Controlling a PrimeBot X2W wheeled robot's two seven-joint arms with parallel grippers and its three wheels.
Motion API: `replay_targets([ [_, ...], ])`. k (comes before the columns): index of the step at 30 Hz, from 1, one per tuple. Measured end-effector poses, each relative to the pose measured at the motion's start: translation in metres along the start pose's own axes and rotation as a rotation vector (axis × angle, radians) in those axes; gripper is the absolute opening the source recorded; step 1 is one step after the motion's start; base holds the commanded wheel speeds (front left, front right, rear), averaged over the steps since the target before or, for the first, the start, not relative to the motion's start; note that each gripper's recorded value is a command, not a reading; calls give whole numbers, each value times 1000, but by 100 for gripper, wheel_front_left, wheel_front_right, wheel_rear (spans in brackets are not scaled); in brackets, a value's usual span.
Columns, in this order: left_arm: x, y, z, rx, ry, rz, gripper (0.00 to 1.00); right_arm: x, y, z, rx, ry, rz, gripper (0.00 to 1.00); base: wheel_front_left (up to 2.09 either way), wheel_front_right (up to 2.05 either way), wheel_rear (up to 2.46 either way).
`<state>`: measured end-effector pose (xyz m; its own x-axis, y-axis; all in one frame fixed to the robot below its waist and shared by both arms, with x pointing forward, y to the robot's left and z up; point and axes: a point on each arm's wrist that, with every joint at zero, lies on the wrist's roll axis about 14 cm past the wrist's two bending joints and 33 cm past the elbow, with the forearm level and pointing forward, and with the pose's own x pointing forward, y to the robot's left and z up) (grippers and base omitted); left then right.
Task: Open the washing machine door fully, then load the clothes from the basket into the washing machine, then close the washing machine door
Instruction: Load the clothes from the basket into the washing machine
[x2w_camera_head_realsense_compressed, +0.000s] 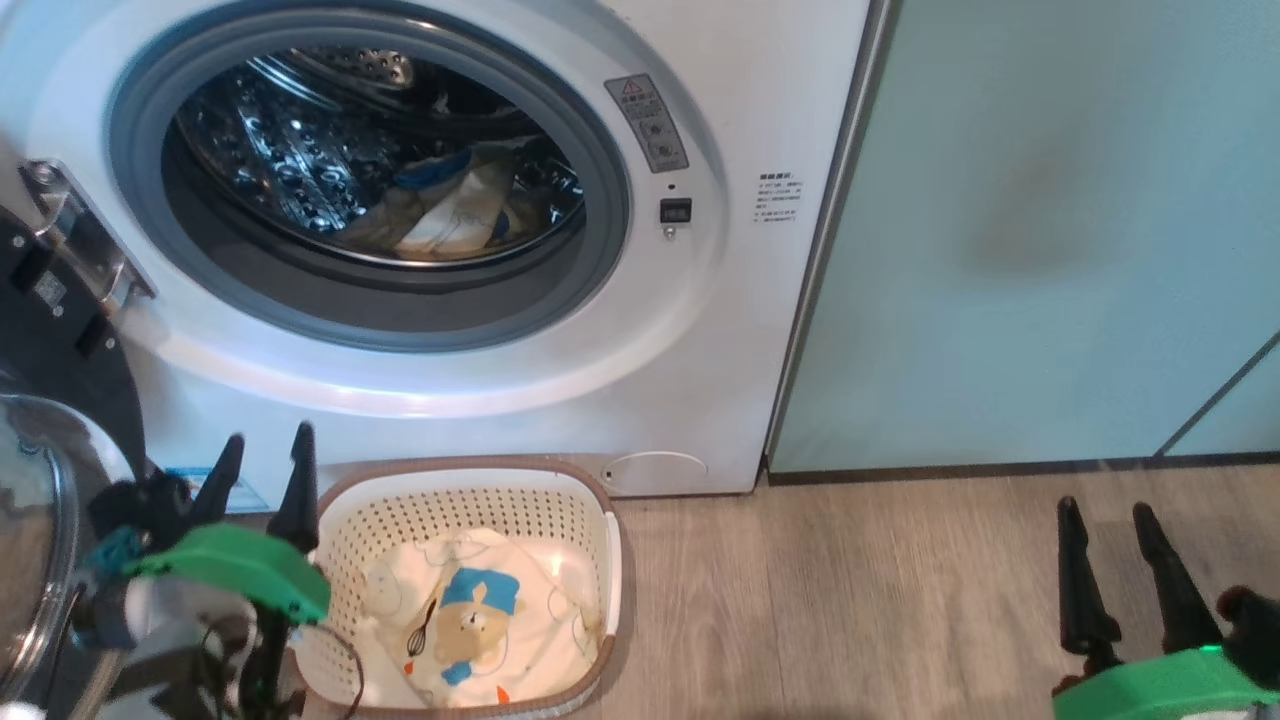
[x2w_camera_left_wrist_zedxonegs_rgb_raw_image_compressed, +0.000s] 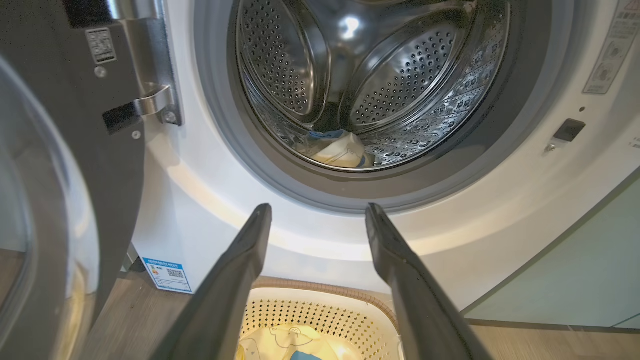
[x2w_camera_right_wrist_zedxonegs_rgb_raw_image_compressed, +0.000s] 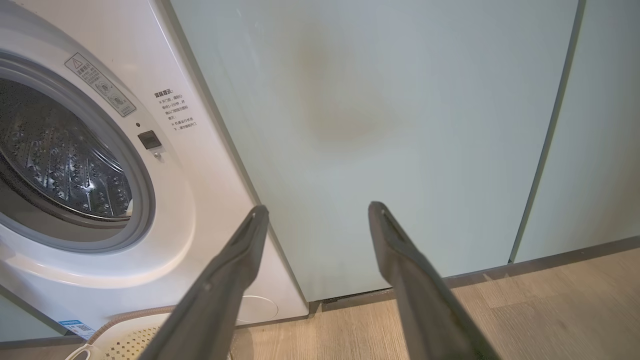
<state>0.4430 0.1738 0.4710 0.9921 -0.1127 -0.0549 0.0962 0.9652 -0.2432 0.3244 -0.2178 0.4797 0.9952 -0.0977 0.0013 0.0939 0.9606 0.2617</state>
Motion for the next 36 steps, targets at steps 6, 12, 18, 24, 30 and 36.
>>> replay_targets([
  [6, -29, 4, -2, -7, -11, 25, 100, -13, -1, -1, 2, 2, 0, 100, 0, 0, 0],
  [12, -42, 8, 3, -7, -32, 40, 100, -17, -1, 0, 1, -4, 5, 100, 0, 0, 0],
  [18, -45, 13, 14, -3, -66, 59, 100, -16, -1, 4, 1, -16, 8, 100, 0, 0, 0],
  [24, -48, 19, 16, -5, -76, 73, 100, -16, -1, 5, 1, -19, 8, 100, 0, 0, 0],
  [30, -52, 21, 9, 5, -55, 78, 100, -16, -1, 4, 1, -16, 6, 100, 0, 0, 0],
  [36, -51, 20, 9, 15, -52, 68, 100, -16, -1, 5, 0, -18, 7, 100, 0, 0, 0],
])
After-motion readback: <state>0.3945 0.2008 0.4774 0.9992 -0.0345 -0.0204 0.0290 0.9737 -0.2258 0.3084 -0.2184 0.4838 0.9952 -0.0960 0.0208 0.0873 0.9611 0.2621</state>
